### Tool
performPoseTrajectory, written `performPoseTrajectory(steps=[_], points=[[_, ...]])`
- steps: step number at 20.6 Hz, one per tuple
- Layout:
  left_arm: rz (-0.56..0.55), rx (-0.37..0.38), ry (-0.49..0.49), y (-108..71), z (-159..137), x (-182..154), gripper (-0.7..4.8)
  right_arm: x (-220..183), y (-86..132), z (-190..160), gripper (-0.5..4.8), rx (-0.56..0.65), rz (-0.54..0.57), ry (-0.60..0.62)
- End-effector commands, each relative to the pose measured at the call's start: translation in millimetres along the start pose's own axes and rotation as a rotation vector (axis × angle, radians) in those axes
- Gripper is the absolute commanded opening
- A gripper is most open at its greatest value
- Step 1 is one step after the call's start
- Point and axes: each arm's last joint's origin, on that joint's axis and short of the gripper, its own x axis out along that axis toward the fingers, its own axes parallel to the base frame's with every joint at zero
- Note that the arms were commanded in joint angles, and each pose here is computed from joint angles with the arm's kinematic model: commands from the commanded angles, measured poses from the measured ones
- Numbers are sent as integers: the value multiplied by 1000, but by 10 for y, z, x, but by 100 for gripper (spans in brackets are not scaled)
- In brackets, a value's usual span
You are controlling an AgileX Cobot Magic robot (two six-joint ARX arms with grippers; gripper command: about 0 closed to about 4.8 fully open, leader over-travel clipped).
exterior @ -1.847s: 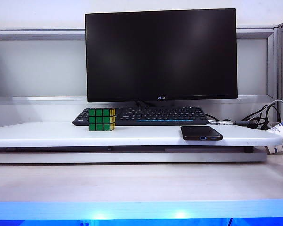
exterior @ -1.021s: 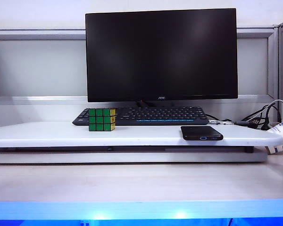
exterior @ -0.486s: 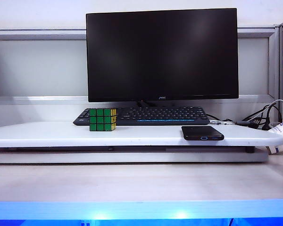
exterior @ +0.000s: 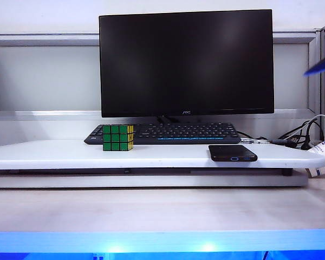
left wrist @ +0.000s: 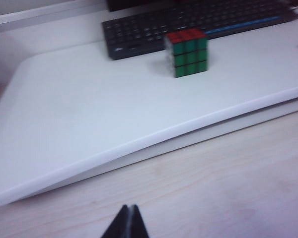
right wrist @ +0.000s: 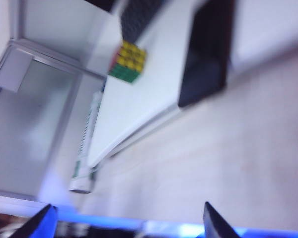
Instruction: Put the phone on top of the Rubik's Cube.
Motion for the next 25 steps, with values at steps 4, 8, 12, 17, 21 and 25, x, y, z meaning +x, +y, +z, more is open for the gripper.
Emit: performPoseTrajectory(steps=[4,8,12,17,21,25], points=[[-140,2,-16,-41,-1,-2,-6,387,113,341,378,152,60,41],[-211,3,-34,-60,8,-6,-6,787,58,572,378,186,74,170],[-252,4,-43,-71,13,-9,-6,1006,-182,606,377,272,12,147],[-254,4,-44,-72,13,-9,-6,1057,-316,584,364,292,-62,110],[-276,6,-55,-77,21,-11,-6,1123,-399,590,355,292,-95,104],[-276,6,-54,-77,19,-11,-6,1244,-455,646,354,293,-97,109]])
